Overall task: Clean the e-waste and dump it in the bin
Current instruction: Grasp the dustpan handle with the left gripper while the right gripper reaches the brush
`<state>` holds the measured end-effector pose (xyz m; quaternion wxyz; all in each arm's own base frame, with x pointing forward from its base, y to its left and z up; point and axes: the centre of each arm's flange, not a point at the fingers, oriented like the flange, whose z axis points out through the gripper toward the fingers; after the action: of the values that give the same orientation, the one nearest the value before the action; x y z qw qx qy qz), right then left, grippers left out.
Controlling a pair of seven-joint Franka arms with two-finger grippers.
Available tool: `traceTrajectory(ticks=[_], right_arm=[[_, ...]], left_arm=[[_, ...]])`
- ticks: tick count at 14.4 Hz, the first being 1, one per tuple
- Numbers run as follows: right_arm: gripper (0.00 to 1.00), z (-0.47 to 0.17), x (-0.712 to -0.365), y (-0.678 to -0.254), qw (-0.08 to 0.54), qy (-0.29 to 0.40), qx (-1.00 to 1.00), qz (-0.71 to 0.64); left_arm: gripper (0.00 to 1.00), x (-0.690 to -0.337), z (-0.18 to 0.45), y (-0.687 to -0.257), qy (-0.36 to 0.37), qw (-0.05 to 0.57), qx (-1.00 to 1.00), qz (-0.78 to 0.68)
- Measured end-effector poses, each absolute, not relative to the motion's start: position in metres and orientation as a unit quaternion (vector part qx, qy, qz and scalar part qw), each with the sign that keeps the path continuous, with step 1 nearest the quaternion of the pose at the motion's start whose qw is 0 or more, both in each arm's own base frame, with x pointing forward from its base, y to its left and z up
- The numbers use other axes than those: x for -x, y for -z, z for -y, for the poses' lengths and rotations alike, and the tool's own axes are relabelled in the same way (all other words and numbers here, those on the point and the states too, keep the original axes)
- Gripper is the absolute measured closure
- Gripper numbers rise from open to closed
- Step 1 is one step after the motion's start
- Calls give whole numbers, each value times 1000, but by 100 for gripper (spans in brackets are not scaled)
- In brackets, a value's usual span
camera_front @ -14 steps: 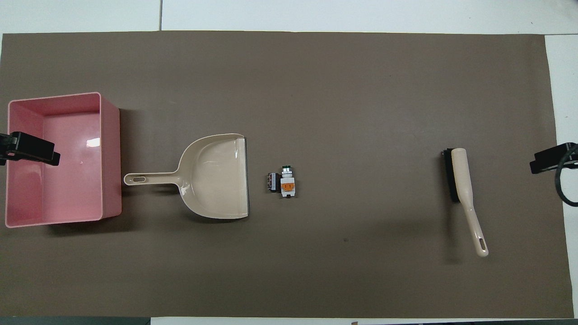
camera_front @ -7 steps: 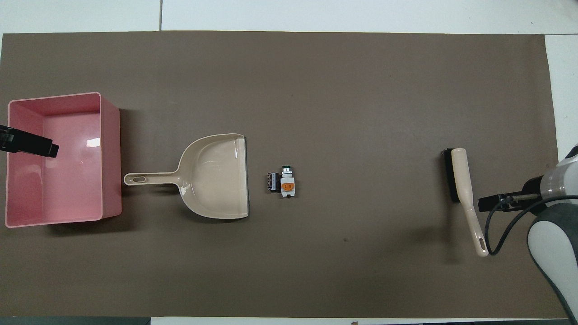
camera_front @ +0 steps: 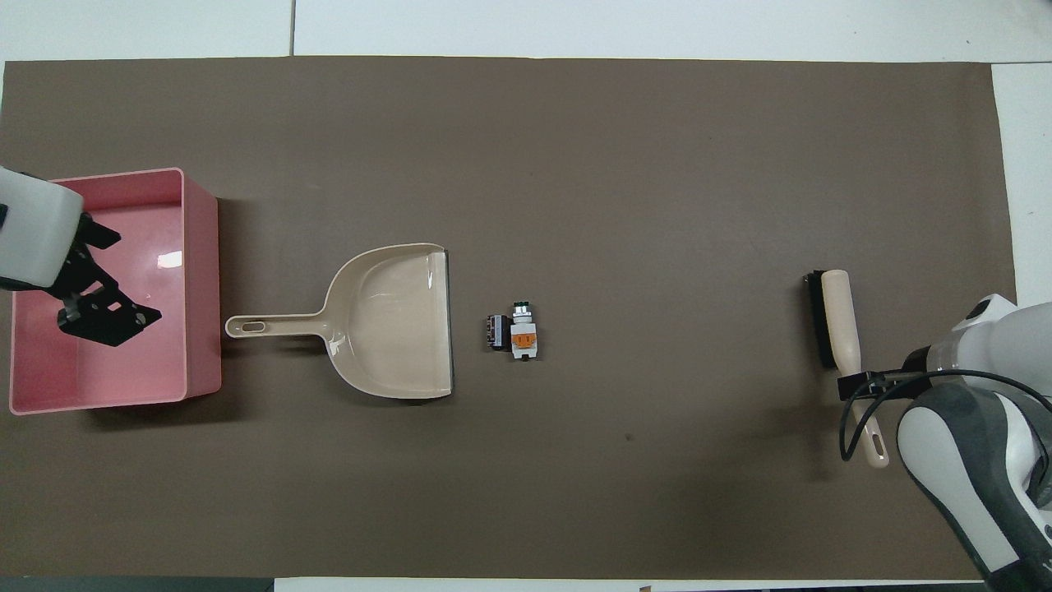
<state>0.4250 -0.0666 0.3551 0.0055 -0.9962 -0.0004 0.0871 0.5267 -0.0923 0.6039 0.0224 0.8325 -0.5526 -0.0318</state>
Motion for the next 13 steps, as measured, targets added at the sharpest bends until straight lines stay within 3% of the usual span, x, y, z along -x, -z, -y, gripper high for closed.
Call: traceTrajectory(ticks=[8, 12, 13], right_arm=[[9, 64, -420, -342, 10, -100, 995, -1], [19, 63, -417, -338, 11, -106, 994, -1], [26, 63, -416, -336, 12, -107, 994, -1]], left_arm=[[3, -522, 130, -483, 23, 20, -740, 671], [3, -509, 150, -414, 16, 14, -726, 687], [3, -506, 153, -400, 19, 13, -722, 692]])
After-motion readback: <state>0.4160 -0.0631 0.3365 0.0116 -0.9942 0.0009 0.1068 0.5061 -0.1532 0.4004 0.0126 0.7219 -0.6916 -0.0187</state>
